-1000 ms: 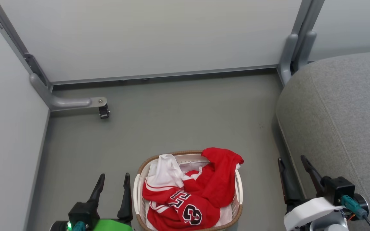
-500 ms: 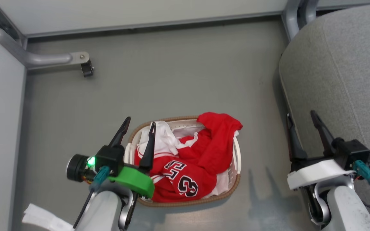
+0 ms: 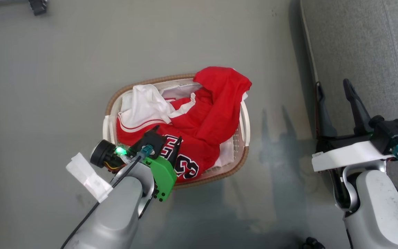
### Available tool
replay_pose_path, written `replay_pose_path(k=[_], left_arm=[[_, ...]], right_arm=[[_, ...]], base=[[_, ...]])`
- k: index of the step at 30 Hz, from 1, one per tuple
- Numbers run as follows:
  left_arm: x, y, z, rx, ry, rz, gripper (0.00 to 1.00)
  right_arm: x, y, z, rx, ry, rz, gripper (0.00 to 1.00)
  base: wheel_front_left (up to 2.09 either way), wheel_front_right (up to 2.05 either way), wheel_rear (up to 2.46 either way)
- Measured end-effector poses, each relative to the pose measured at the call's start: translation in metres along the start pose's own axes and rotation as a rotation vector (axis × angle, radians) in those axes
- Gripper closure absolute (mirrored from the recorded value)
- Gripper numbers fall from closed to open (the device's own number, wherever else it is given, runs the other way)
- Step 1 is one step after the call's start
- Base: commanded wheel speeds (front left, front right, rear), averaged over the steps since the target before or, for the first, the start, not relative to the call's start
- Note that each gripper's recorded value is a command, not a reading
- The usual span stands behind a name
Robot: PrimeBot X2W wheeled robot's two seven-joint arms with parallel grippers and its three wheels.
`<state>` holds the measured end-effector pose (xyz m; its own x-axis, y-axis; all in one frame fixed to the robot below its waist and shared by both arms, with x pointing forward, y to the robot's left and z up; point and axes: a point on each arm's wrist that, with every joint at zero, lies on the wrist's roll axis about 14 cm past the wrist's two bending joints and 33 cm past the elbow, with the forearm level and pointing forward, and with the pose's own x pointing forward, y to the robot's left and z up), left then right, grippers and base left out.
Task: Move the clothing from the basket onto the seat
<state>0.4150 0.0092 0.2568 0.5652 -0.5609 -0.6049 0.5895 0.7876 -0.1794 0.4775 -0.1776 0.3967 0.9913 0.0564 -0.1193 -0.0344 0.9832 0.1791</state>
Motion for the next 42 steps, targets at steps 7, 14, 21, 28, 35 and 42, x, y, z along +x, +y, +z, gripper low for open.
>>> replay_pose_path(k=[7, 14, 21, 28, 35, 42], left_arm=[[0.028, -0.01, -0.05, -0.022, 0.186, -0.079, 0.0], [0.043, 0.01, -0.088, -0.037, 0.33, -0.042, 0.0], [0.048, 0.003, -0.112, -0.066, 0.4, -0.064, 0.0], [0.049, -0.006, -0.121, -0.071, 0.434, -0.093, 1.0], [0.048, -0.004, -0.104, -0.077, 0.364, -0.083, 1.0], [0.036, -0.002, -0.075, -0.087, 0.232, -0.052, 1.0]], right_arm=[[0.004, -0.018, -0.026, 0.009, 0.055, -0.041, 0.0], [0.004, -0.03, -0.043, 0.012, 0.092, -0.069, 0.0], [0.0, -0.037, -0.055, 0.011, 0.124, -0.089, 0.0], [0.003, -0.038, -0.057, 0.015, 0.126, -0.087, 0.0], [0.004, -0.036, -0.049, 0.018, 0.107, -0.084, 0.0], [0.003, -0.027, -0.029, 0.013, 0.067, -0.065, 0.0]], base=[[0.0, 0.0, 0.0], [0.0, 0.0, 0.0], [0.0, 0.0, 0.0], [0.0, 0.0, 0.0], [0.0, 0.0, 0.0], [0.0, 0.0, 0.0]])
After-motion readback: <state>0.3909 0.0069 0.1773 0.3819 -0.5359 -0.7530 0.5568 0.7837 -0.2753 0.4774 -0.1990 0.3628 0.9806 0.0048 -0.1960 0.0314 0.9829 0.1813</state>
